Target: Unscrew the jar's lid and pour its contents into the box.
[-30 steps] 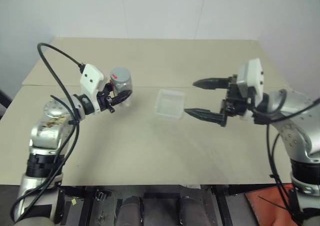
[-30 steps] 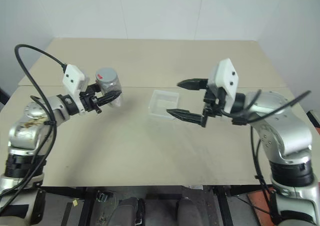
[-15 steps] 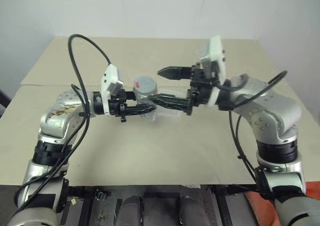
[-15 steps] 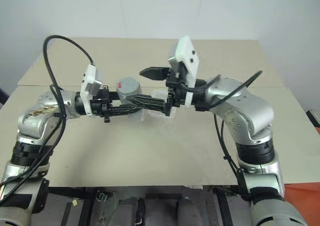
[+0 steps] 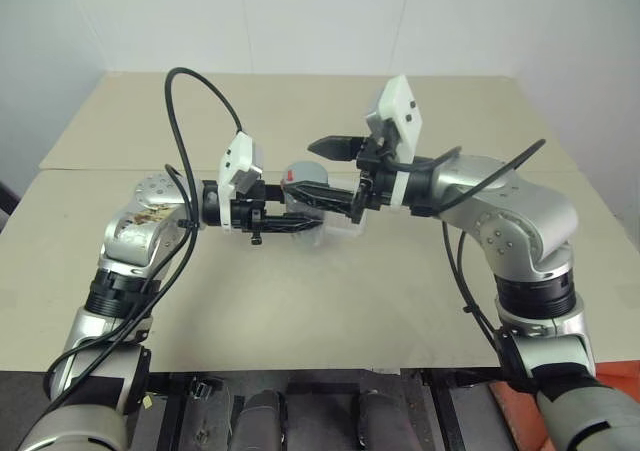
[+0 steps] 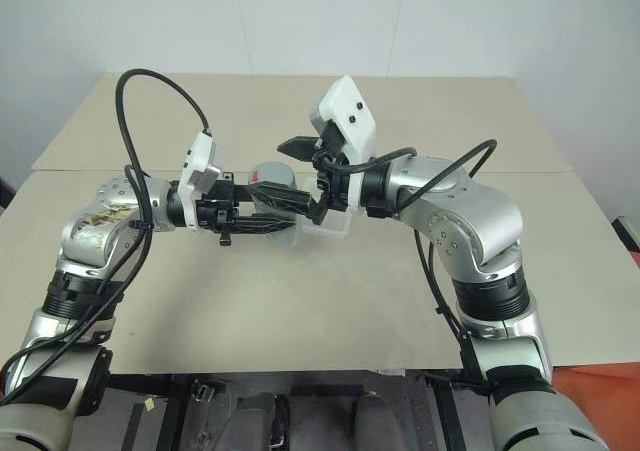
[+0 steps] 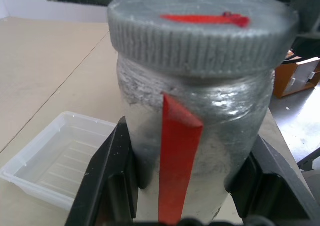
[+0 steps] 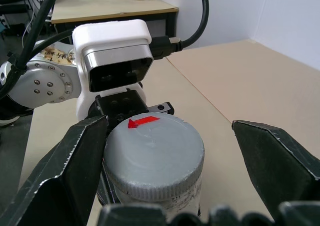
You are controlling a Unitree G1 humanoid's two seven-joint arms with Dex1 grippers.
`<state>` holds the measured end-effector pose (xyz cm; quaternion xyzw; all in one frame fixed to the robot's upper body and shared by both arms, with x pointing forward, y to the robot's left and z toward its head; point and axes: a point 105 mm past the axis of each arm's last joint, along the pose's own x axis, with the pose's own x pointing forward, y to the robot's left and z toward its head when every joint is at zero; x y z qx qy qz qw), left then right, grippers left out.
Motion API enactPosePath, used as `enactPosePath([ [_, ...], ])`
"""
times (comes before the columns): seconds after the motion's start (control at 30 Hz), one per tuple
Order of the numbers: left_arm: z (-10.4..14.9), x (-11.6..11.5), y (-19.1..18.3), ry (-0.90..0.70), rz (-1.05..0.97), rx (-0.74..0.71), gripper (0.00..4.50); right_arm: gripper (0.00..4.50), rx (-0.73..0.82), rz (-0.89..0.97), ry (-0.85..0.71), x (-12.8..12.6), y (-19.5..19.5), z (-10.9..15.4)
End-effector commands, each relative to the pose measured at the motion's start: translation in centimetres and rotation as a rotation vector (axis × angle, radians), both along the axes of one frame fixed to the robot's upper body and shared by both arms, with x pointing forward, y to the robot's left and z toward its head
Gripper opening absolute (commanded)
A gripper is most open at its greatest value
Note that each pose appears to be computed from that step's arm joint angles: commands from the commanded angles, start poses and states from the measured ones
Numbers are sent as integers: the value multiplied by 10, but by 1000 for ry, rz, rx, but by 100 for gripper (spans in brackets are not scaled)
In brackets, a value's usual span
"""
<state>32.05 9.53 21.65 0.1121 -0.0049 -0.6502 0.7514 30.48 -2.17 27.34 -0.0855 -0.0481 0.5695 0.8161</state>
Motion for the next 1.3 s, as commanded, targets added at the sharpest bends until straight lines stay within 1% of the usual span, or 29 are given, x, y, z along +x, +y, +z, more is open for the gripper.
enactPosePath([
  [0.03,14,-2,-1,-68,-19,-4,196,360,-6,8,-33,-4,2,7],
  [0.13,14,-1,-1,-72,-21,-1,196,279,-15,7,-24,-3,1,6],
  [0.33,16,0,-2,-83,-27,3,196,279,-31,8,-6,-1,0,4],
  [0.4,19,-2,-2,-93,-53,-1,196,279,-27,40,-11,-3,0,4],
  [0.5,22,-14,-2,-98,-163,-14,196,279,-33,220,-31,-19,-3,2],
  [0.63,23,-39,2,-60,-378,-8,196,279,-77,489,-35,-35,-8,-6],
  [0.73,24,-49,0,-46,-459,3,196,279,-135,631,-40,-40,-8,-11],
  [0.87,26,-61,-6,-18,-544,12,196,279,-161,790,-19,-43,-5,-12],
  [0.97,25,-65,-9,-25,-573,26,196,279,-180,833,-27,-41,-2,-13],
  [1.1,24,-60,-5,-36,-544,31,196,279,-159,778,-46,-32,1,-13],
  [1.17,22,-60,-1,-30,-527,37,196,347,-125,728,-52,-28,-1,-10],
  [1.2,21,-59,1,-27,-520,40,196,367,-116,709,-54,-27,-2,-9],
  [1.27,20,-60,5,-21,-503,37,196,425,-102,662,-66,-23,-6,-7],
  [1.3,20,-60,7,-18,-495,36,196,447,-94,639,-70,-21,-8,-5],
])
